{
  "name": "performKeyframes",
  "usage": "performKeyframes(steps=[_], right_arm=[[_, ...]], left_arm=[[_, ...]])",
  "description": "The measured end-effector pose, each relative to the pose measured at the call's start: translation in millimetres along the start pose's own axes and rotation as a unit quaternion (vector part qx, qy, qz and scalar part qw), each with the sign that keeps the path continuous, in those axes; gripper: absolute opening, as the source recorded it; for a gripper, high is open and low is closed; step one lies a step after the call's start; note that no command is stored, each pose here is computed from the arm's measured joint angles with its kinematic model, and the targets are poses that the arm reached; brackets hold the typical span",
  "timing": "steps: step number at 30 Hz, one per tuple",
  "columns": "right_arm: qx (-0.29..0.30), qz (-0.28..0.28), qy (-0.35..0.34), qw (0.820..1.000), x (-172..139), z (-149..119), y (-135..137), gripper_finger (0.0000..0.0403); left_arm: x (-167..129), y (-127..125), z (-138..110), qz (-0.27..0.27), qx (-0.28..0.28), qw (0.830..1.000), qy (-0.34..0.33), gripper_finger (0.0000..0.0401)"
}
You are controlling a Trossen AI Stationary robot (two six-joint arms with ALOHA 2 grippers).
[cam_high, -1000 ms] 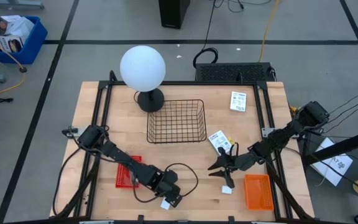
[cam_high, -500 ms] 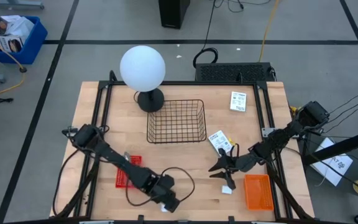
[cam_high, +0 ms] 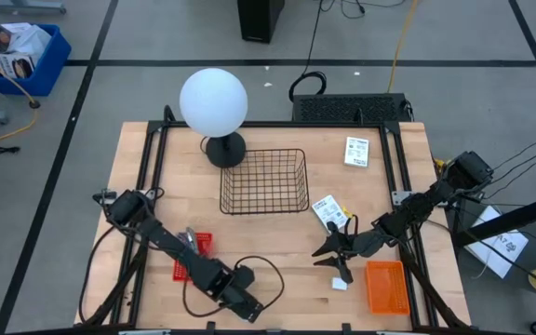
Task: Pick and place items into bin
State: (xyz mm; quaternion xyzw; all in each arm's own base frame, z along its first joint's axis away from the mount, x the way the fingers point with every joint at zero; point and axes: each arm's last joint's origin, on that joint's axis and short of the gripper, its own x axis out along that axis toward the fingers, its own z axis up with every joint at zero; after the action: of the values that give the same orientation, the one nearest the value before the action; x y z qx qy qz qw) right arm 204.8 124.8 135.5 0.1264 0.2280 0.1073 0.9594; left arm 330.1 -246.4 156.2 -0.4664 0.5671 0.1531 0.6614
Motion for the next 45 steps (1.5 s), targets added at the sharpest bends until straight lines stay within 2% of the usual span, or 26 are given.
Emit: performKeyframes(steps=[5, 11, 17, 23, 26, 30, 32, 36, 38, 40, 42, 45], right_arm=[[0.000, 0.000, 0.001, 1.000, 0.0, -0.1, -0.1, 0.0111], [0.002, 0.000, 0.000, 1.000, 0.0, -0.1, 0.0, 0.0110], [0.004, 0.000, 0.000, 1.000, 0.0, 0.1, 0.0, 0.0111], [0.000, 0.000, 0.000, 1.000, 0.0, 0.1, -0.1, 0.0110], [-0.002, -0.001, 0.000, 1.000, 0.0, 0.1, -0.1, 0.0111], [-0.003, -0.005, -0.002, 1.000, 0.5, 0.9, -2.0, 0.0110], [-0.003, -0.009, -0.002, 1.000, 0.8, 1.3, -3.4, 0.0110], [-0.001, -0.016, -0.002, 1.000, 1.5, 2.1, -6.4, 0.0111], [0.000, -0.019, -0.003, 1.000, 1.8, 2.8, -8.0, 0.0111], [0.003, -0.023, -0.004, 1.000, 2.2, 3.7, -9.8, 0.0110], [0.011, -0.026, -0.005, 1.000, 2.5, 4.4, -11.7, 0.0110], [0.026, -0.029, -0.005, 0.999, 2.7, 4.5, -12.6, 0.0111]], left_arm=[[0.0, 2.4, -0.3, 0.013, 0.092, 0.996, -0.009, 0.0280], [-1.2, 2.1, 12.7, 0.013, 0.159, 0.987, -0.014, 0.0259], [-1.5, 2.0, 14.3, 0.008, 0.229, 0.973, 0.007, 0.0244], [-4.6, -1.8, 17.6, 0.000, 0.381, 0.924, -0.023, 0.0234], [-13.5, -4.1, 16.2, -0.007, 0.421, 0.907, -0.027, 0.0234], [-27.8, -8.4, 4.8, -0.020, 0.495, 0.868, -0.039, 0.0234], [-32.5, -11.8, -9.8, -0.032, 0.544, 0.837, -0.052, 0.0234], [-31.9, -14.7, -38.6, -0.039, 0.648, 0.757, -0.080, 0.0234], [-27.9, -13.7, -46.4, -0.016, 0.671, 0.733, -0.108, 0.0234], [-26.0, -10.9, -48.0, 0.020, 0.674, 0.726, -0.137, 0.0234], [-26.4, -11.3, -46.2, 0.036, 0.668, 0.726, -0.162, 0.0234], [-27.0, -8.9, -45.1, 0.049, 0.664, 0.729, -0.158, 0.0234]])
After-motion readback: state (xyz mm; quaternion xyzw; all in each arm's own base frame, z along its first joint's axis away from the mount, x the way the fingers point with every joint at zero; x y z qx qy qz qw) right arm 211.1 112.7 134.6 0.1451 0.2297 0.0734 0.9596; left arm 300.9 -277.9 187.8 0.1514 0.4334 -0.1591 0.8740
